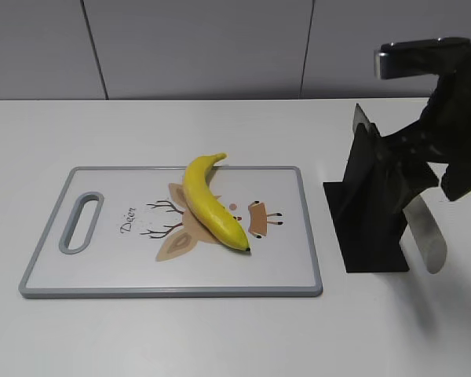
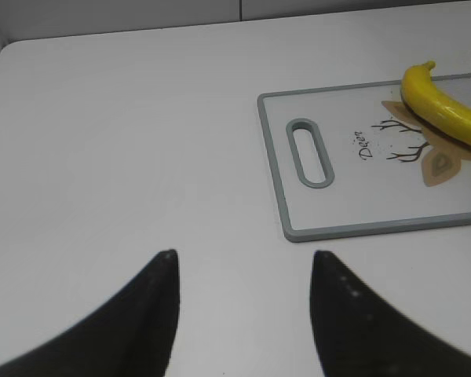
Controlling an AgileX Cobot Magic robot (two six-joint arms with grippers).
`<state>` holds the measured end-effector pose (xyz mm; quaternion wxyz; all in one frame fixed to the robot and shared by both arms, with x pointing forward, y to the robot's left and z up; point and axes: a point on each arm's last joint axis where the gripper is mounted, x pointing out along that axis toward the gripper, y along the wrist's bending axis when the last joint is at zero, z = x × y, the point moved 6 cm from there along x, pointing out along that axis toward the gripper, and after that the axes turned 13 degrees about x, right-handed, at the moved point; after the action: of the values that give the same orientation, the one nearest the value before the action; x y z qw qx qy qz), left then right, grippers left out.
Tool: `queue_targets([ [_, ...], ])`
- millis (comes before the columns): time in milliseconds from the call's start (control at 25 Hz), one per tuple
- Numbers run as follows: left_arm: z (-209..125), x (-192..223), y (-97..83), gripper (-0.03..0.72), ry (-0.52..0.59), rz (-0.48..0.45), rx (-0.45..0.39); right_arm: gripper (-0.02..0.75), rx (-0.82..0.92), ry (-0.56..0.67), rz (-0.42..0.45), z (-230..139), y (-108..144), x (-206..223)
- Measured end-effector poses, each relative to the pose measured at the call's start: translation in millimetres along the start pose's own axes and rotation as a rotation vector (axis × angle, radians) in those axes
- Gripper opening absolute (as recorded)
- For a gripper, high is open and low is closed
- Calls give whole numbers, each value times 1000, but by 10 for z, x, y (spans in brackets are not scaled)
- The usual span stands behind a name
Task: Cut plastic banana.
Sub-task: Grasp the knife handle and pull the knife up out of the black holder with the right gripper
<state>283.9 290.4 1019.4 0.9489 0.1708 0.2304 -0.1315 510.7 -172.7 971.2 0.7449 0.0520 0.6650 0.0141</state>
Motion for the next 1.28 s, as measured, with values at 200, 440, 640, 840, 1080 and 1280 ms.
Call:
queue_targets([
  [200, 0, 0, 0, 521, 0, 0, 0, 552, 33, 99, -53, -8, -9, 292],
  [440, 0, 0, 0, 521, 0, 0, 0, 475, 72, 138, -77, -33, -22, 377],
  [640, 0, 0, 0, 520, 0, 0, 0, 460, 80, 139, -82, -44, -34, 399],
  [840, 0, 0, 0, 520, 0, 0, 0, 456, 94, 164, -98, -137, -87, 525],
  [1080, 0, 0, 0, 520, 0, 0, 0, 436, 114, 137, -57, -102, -29, 545],
  [1280, 0, 0, 0, 520, 0, 0, 0, 405, 118, 128, -47, -87, -15, 548],
])
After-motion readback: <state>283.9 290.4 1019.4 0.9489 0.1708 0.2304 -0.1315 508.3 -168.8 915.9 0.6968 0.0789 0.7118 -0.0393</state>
